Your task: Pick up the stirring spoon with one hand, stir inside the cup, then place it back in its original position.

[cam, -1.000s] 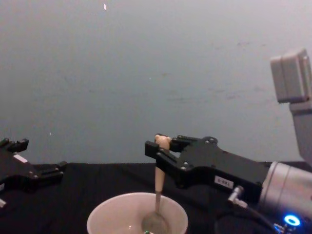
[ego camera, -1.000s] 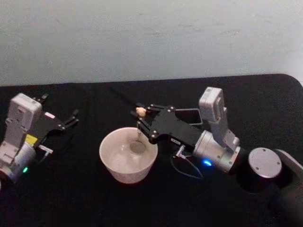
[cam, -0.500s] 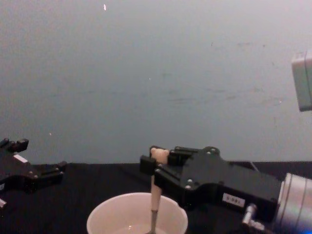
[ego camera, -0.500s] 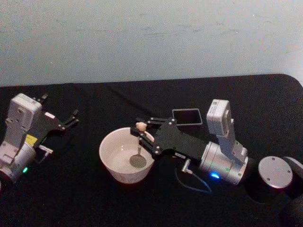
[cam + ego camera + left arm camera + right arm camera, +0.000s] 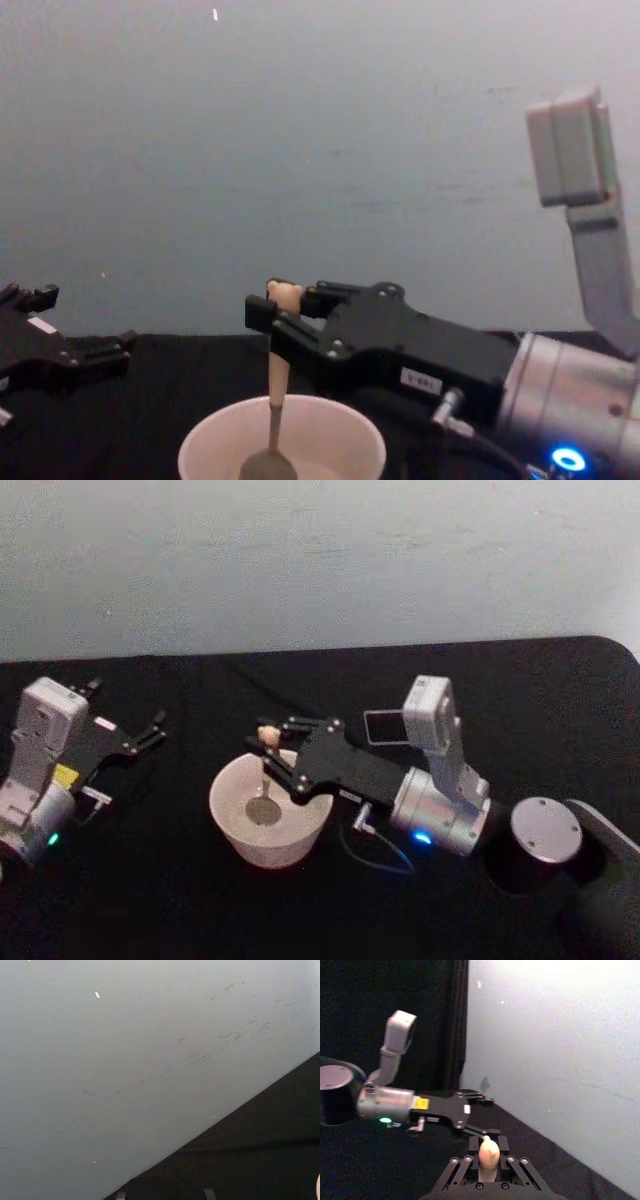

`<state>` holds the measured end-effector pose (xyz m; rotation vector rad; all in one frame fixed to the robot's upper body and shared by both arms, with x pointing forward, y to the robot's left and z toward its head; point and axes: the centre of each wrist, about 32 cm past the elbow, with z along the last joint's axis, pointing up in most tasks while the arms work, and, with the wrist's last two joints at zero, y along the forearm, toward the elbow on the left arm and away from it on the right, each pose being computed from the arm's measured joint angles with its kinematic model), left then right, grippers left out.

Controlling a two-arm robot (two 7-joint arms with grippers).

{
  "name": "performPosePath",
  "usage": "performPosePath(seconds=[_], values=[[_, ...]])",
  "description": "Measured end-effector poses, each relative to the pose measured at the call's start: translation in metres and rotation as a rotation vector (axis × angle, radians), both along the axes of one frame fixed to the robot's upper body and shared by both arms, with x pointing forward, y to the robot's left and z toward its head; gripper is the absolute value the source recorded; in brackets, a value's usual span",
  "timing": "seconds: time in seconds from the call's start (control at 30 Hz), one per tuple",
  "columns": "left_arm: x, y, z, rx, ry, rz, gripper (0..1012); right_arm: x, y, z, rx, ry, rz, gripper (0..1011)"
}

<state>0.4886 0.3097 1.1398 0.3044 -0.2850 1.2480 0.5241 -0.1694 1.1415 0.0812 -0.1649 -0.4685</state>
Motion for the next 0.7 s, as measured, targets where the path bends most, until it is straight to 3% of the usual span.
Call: performPosePath(seconds=[0.27,0.7], values=[[0.0,0.0,0.0,0.0,0.0,0.0,1001,0.016,-0.001,0.0,-0.016,-0.008,-0.064,214],[0.0,0.0,0.0,0.0,0.0,0.0,1001,0.017,-0.015,0.002,-0.016,-0.016,-0.096,214]])
